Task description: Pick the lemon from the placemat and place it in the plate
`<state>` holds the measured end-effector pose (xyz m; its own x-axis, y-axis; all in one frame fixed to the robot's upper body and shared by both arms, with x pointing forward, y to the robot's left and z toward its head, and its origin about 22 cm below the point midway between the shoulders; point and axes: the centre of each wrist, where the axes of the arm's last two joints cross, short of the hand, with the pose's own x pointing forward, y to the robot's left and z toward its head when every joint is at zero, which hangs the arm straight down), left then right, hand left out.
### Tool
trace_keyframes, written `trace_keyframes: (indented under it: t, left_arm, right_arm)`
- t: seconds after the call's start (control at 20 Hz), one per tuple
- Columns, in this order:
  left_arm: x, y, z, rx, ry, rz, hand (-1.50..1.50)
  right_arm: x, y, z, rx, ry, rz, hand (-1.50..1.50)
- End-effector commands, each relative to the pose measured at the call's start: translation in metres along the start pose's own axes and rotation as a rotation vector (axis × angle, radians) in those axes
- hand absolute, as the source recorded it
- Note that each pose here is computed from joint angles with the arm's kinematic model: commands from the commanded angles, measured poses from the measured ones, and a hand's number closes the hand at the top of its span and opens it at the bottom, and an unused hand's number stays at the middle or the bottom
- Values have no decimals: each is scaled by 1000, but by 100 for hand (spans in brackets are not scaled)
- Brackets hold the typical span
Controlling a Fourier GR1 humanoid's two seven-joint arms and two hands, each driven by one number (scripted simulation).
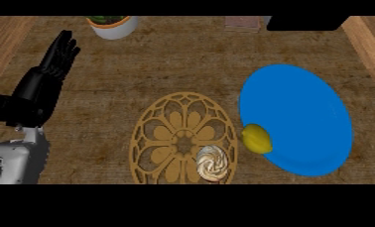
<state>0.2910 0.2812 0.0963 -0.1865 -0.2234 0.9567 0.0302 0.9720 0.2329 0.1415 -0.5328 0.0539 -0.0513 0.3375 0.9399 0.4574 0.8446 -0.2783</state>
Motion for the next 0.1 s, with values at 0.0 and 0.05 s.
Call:
trace_keyframes:
  t: [0.0,0.05]
  left_arm:
    - [-7,16,-1,13,5,-3,0]
    - [9,1,-15,1,-5,1,0]
  right_arm:
    - [-1,-41,17,-11,-32,53,-150]
    - [-18,-25,10,-32,-24,69,-150]
